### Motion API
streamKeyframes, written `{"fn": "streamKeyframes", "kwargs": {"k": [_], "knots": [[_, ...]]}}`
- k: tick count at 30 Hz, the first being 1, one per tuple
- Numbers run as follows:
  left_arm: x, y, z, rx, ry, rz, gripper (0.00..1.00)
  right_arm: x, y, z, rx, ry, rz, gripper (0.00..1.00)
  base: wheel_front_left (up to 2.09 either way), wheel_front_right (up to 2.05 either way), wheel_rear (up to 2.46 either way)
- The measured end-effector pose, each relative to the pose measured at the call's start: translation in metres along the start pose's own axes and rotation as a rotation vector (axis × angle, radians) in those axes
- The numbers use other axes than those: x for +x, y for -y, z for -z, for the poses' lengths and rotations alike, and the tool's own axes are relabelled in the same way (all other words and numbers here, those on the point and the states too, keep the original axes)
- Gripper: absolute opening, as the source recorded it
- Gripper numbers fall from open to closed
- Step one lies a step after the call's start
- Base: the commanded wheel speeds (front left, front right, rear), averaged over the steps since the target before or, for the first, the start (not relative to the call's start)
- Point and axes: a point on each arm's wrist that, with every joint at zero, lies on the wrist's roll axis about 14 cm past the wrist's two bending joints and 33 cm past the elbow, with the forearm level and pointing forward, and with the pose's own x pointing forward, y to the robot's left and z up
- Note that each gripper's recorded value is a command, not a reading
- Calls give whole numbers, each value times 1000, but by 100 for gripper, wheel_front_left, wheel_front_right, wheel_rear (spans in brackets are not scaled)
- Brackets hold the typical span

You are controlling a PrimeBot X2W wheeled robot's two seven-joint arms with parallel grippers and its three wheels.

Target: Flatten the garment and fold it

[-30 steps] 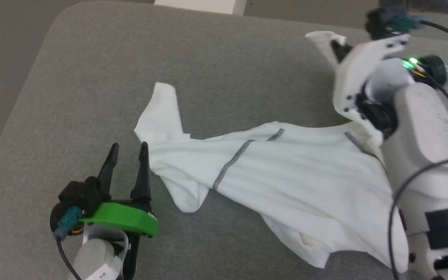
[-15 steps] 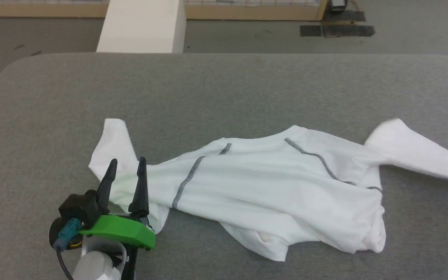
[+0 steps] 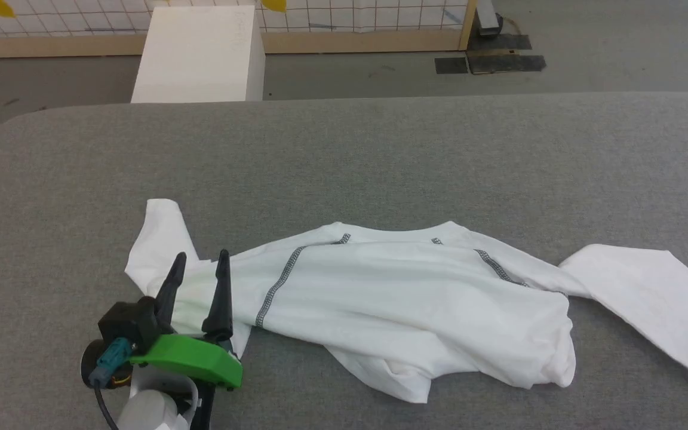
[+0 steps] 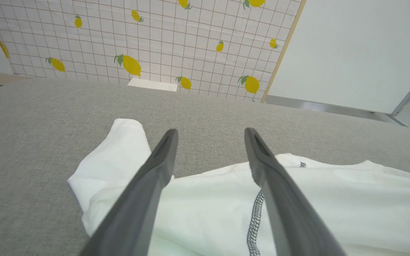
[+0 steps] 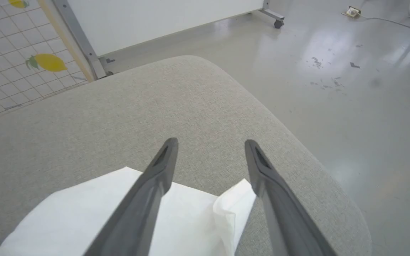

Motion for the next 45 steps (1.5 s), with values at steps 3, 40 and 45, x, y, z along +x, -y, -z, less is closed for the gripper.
{"fn": "streamKeyframes", "kwargs": {"k": [3,40,45], "knots": [[-2,-2,-1,-4,2,-7,100,-2,-61,-15,-33,58,-170,100,0,0,0],[7,-25,24,-9,-89,-57,100,-14,-270,117,-693,-556,-735,0,0,0,0],[43,4,16,12,-173,67,100,-6,-271,82,-577,-429,-722,0,0,0,0]]}}
